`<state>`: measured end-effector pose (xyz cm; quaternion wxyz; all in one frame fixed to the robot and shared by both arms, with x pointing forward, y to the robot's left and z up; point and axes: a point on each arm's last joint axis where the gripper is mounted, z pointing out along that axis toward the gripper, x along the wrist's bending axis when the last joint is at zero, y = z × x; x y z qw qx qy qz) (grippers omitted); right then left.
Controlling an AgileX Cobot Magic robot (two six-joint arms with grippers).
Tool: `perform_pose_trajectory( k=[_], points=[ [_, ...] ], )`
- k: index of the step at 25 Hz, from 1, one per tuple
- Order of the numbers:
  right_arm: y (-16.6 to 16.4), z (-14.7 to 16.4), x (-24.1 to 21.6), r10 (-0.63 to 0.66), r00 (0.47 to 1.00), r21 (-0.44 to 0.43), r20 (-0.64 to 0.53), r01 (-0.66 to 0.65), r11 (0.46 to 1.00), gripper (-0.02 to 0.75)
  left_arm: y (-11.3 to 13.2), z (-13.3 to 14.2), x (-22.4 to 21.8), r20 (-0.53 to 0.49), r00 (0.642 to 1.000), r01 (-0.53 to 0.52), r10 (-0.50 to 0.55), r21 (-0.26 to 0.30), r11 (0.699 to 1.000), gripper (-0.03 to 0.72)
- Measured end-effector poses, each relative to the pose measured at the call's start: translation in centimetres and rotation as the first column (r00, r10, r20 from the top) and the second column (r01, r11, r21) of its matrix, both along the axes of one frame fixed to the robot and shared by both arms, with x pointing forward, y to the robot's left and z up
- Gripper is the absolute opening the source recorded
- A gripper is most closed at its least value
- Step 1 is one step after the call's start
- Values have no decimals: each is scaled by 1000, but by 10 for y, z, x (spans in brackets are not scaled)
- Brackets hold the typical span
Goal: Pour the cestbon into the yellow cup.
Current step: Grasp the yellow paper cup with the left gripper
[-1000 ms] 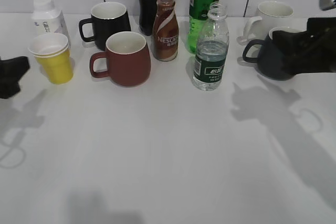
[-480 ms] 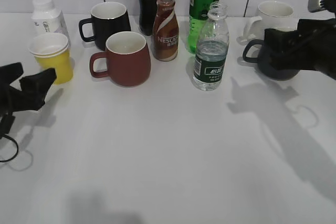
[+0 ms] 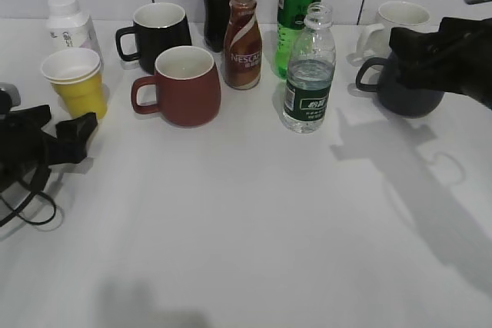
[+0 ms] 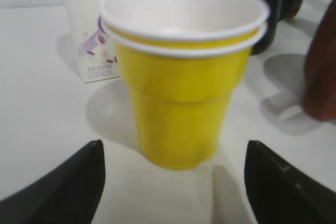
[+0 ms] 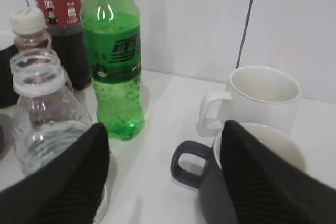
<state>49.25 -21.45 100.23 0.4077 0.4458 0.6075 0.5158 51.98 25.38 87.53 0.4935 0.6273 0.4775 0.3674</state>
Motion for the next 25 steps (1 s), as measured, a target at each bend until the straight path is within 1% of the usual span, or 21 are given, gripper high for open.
perform_pose_trajectory(
  k=[4, 9, 13, 19, 22, 25],
  points=[
    [0, 3, 0, 0, 1000, 24, 22, -1, 1000, 501, -1, -5, 12, 9, 1000, 0, 0, 0, 1000, 632],
    [1, 3, 1, 2, 1000, 44, 28, -3, 999, 501, -5, -8, 33, 45, 999, 16, -16, -2, 1000, 632],
    [2, -3, 3, 1, 1000, 43, 12, -1, 999, 501, -7, -10, 46, 69, 997, 22, -22, -3, 1000, 632],
    [3, -13, 7, 5, 1000, 29, -14, -4, 1000, 501, -11, -5, 67, 124, 992, 35, -35, -4, 999, 629],
    [3, -13, 7, 6, 1000, 30, -6, -6, 1000, 501, -12, -7, 71, 121, 992, 39, -39, 0, 999, 591],
    [4, -12, 7, 6, 1000, 30, -3, -6, 1000, 501, -12, -6, 72, 126, 991, 41, -41, -1, 999, 501]
  ],
)
